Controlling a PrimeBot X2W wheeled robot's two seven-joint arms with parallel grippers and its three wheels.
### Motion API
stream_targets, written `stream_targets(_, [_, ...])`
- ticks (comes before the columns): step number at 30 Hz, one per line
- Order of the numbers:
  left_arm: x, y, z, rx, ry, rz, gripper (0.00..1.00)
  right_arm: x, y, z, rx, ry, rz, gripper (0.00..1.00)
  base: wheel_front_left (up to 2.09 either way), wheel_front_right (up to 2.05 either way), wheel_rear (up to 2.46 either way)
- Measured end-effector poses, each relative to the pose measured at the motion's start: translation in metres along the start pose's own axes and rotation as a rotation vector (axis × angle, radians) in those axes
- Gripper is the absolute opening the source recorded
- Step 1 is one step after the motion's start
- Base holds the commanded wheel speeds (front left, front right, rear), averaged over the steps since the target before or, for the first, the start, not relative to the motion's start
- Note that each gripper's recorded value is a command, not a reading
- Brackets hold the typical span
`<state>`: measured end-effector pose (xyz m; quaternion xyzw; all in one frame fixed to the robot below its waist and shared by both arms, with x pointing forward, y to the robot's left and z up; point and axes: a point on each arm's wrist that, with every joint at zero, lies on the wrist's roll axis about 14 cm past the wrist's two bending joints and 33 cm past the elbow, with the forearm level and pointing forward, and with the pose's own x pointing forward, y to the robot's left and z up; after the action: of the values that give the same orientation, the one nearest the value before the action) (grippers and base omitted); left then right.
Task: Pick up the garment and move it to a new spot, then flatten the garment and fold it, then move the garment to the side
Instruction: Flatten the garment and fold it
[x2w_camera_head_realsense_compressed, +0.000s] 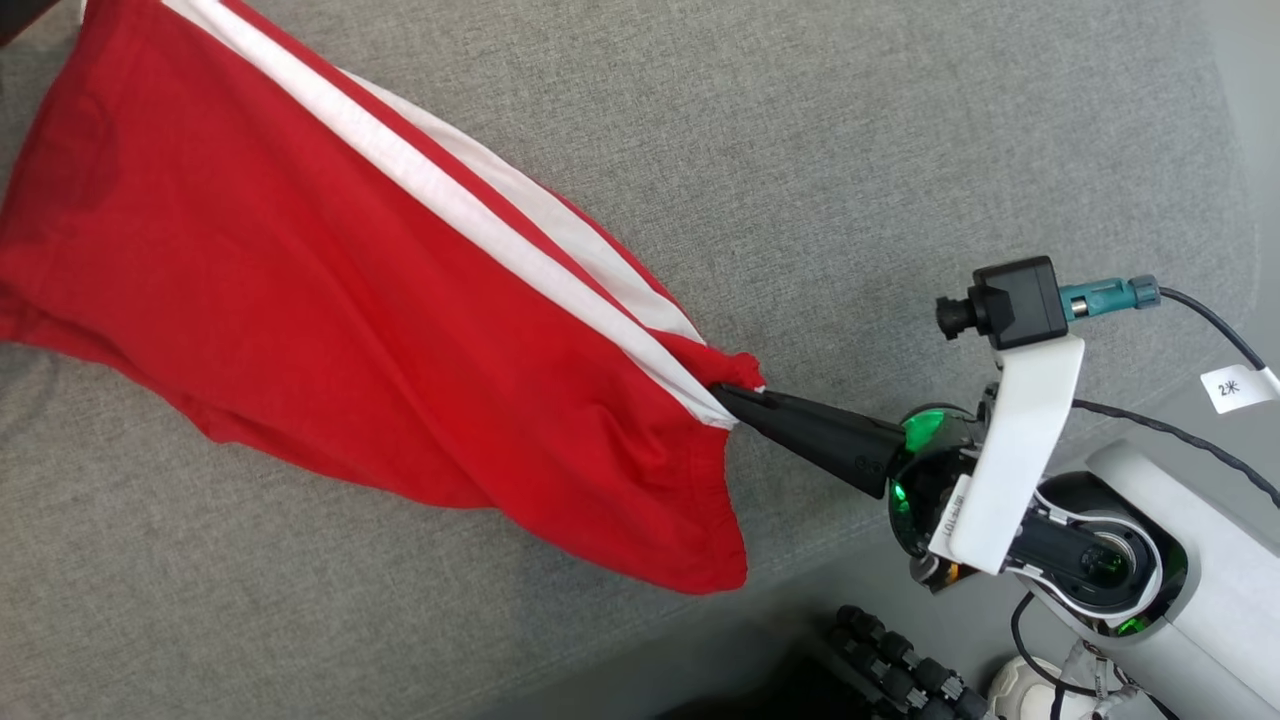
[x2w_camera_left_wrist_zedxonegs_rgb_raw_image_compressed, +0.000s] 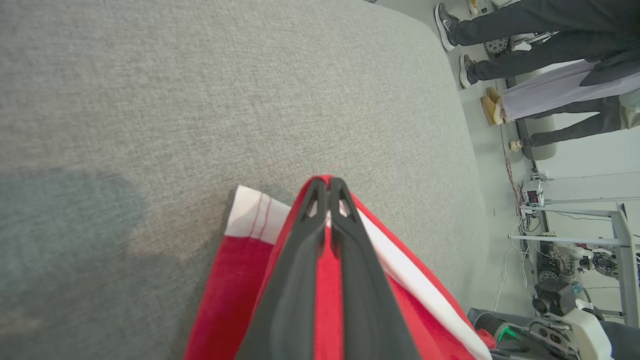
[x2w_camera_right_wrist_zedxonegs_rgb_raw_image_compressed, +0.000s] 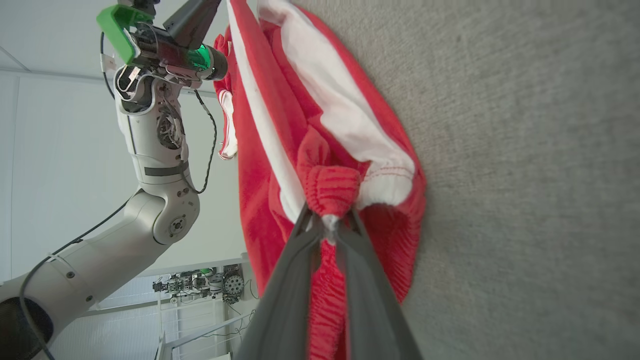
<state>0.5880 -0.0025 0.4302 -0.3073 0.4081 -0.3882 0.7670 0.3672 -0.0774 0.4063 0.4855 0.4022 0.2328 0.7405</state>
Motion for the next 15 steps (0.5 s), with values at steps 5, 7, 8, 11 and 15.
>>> stream_targets(5, [0.014,0.025,-0.012,-0.016,0.04,0.065,0.0,0.004,-0.005,0.008,-0.003,-0.034,-0.01,0.19,0.0,0.0,0.0])
stream_targets(7, [0.018,0.031,-0.02,-0.022,0.066,0.079,0.28,0.003,-0.008,0.016,-0.013,-0.073,-0.022,1.0,0.0,0.0,0.0])
stream_targets(8, [0.02,0.032,-0.021,-0.024,0.069,0.086,0.33,0.003,-0.009,0.018,-0.014,-0.079,-0.027,1.0,0.0,0.0,0.0])
stream_targets(11, [0.023,0.032,-0.021,-0.012,0.07,0.101,0.87,0.001,-0.013,0.019,-0.026,-0.087,-0.044,1.0,0.0,0.0,0.0])
stream_targets(15, [0.026,0.024,-0.024,-0.011,0.078,0.099,1.0,-0.002,-0.015,0.021,-0.045,-0.101,-0.059,1.0,0.0,0.0,0.0])
